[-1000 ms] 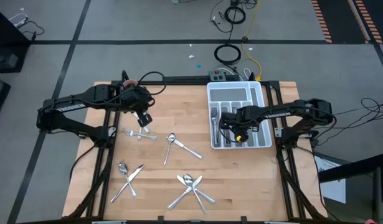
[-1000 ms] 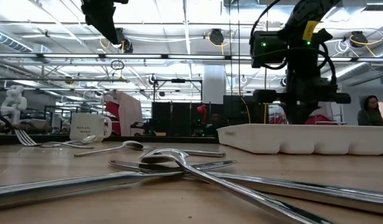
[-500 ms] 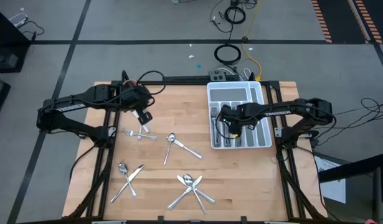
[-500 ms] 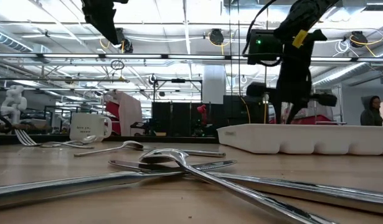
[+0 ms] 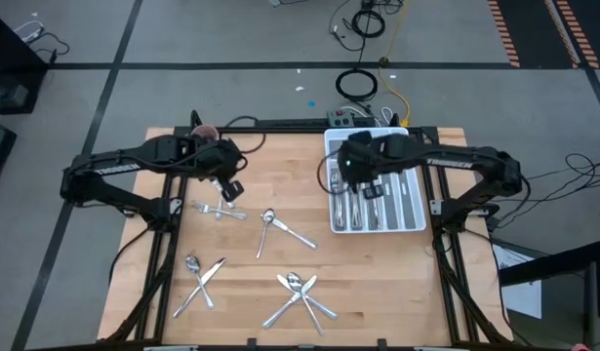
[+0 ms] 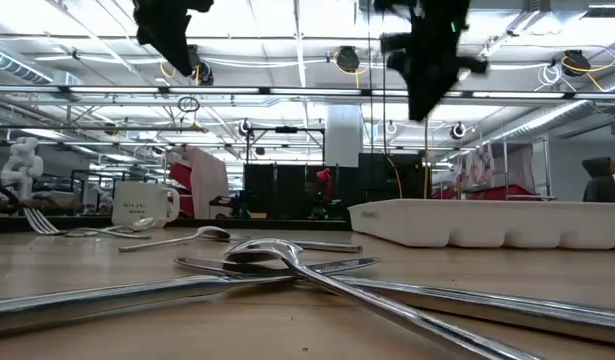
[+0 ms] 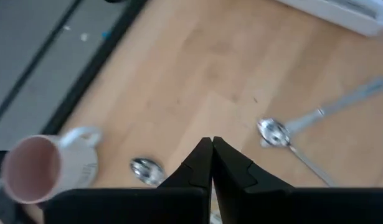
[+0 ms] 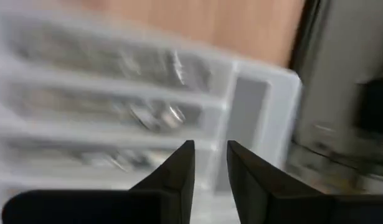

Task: Sort silverware
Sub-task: Put the silver fork into the silverware tray

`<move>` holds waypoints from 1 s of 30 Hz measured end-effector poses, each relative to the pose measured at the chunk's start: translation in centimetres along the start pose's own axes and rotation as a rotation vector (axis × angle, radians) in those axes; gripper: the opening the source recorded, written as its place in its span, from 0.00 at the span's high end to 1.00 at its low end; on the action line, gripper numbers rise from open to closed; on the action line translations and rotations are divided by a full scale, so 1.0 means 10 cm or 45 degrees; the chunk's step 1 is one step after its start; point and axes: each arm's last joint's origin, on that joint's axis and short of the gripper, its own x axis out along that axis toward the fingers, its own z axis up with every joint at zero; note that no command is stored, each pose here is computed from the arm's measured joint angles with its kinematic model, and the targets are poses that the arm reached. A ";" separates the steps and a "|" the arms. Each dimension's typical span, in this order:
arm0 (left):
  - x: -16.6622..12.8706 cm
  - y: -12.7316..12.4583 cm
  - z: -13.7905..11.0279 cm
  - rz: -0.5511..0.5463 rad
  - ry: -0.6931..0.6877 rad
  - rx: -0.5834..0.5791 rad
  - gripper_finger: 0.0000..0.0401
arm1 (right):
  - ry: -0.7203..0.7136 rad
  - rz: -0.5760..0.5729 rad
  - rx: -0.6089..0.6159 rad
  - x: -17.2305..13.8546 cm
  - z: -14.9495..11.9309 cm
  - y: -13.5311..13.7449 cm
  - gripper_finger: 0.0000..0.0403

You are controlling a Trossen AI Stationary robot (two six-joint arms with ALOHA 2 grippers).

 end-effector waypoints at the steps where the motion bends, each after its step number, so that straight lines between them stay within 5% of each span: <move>1: 0.03 -0.02 -0.02 -0.024 0.024 0.021 0.97 | -0.063 0.055 0.083 -0.11 0.03 -0.04 0.79; 9: 0.44 -0.20 -0.46 -0.179 0.360 0.338 0.97 | -0.302 0.280 0.327 -0.80 -0.03 -0.14 0.79; 17: 1.03 -0.14 -0.68 -0.270 0.376 -0.192 0.84 | -0.273 0.310 0.553 -1.15 -0.42 -0.05 0.79; 20: 1.15 -0.15 -0.78 -0.308 0.399 -0.277 0.75 | -0.286 0.315 0.606 -1.29 -0.59 0.00 0.79; 30: 1.10 -0.13 -1.04 -0.169 0.619 0.084 0.50 | -0.477 0.263 0.667 -1.66 -1.04 0.09 0.79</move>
